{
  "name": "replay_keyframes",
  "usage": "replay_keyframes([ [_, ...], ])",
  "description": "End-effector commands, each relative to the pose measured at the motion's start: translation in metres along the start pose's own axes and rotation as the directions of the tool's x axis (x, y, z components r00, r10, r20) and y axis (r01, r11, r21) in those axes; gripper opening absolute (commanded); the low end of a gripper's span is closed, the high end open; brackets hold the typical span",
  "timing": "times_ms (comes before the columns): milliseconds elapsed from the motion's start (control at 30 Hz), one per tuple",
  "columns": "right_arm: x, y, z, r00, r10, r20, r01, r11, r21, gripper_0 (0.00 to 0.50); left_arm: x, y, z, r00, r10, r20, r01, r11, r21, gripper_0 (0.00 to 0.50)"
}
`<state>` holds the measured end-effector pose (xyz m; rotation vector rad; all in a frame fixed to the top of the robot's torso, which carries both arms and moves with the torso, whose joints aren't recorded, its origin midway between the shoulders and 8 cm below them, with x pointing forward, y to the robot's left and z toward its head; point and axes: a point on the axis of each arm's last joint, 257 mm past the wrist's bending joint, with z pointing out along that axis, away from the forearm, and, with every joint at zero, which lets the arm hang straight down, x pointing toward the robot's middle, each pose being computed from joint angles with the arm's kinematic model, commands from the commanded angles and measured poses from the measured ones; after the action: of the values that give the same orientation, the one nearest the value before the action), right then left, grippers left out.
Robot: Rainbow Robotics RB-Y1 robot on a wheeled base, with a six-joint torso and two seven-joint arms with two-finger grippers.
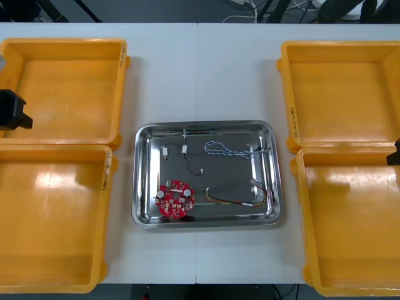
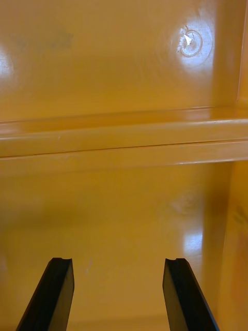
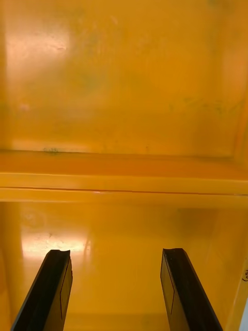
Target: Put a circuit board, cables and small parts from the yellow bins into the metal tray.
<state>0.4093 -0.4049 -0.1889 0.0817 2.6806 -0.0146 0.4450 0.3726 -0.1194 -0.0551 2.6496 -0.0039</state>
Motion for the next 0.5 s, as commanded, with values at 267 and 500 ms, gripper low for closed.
replay_keyframes([
  [267,-0.005,-0.003,-0.009,0.999,-0.016,0.029,0.016,1.000,0.004,0.500,0.006,0.035,-0.019,0.995,0.091,0.034,-0.088,0.993,-0.083,0.500],
  [500,-0.005,-0.003,-0.009,0.999,-0.016,0.029,0.016,1.000,0.004,0.500,0.016,0.039,-0.016,0.996,0.090,0.021,-0.088,0.992,-0.085,0.500],
])
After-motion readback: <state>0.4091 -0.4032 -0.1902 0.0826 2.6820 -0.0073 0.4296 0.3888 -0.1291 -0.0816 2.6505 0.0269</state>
